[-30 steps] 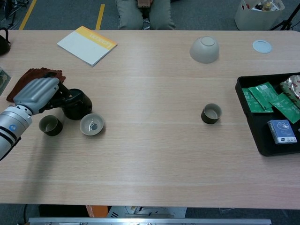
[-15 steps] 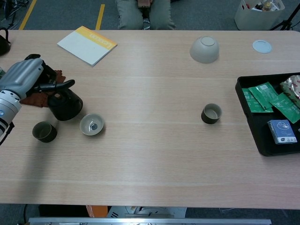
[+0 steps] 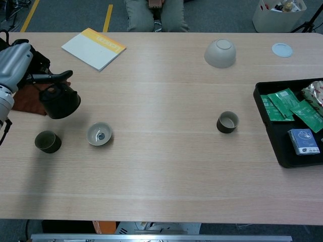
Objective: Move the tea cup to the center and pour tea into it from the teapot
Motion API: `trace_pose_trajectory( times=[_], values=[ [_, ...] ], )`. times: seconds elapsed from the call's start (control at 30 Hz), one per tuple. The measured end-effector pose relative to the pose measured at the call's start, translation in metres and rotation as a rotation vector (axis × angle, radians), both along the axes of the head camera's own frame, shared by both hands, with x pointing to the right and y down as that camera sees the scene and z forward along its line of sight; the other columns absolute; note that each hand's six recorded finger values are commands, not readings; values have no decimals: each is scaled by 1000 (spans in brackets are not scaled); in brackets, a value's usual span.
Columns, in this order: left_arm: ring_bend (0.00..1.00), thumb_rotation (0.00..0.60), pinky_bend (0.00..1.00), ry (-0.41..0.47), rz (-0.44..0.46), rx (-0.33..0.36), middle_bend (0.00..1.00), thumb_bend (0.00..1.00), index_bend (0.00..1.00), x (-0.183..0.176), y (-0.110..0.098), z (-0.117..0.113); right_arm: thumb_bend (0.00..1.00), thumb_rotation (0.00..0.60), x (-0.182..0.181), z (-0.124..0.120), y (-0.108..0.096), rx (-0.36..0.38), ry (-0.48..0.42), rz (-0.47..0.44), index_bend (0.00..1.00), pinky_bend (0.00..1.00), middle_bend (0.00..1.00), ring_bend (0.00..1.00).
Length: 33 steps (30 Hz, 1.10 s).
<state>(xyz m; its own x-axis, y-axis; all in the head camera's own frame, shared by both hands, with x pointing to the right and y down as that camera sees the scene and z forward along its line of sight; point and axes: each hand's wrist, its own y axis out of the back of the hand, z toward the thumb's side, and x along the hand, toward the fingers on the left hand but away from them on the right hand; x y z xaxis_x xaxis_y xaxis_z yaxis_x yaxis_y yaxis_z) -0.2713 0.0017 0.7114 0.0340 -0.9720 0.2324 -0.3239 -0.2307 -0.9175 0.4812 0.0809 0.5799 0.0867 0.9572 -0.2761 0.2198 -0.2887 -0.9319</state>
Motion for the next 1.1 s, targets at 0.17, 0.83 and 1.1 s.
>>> trace_pose_trajectory(
  times=[0.17,0.83,1.1],
  values=[
    [849,488,11,11,-11,36,1000,83,956,0,-3,-8,341,600,1,0,0,2,-2,3,134,116,208,26],
    [851,588,29,33,-12,141,1000,183,957,-1,-6,-35,340,600,-12,12,-1,-77,97,-125,134,116,208,26],
    [850,600,29,39,4,171,1000,183,957,1,-4,-48,325,600,-29,20,-9,-101,165,-222,157,117,208,36]
  ],
)
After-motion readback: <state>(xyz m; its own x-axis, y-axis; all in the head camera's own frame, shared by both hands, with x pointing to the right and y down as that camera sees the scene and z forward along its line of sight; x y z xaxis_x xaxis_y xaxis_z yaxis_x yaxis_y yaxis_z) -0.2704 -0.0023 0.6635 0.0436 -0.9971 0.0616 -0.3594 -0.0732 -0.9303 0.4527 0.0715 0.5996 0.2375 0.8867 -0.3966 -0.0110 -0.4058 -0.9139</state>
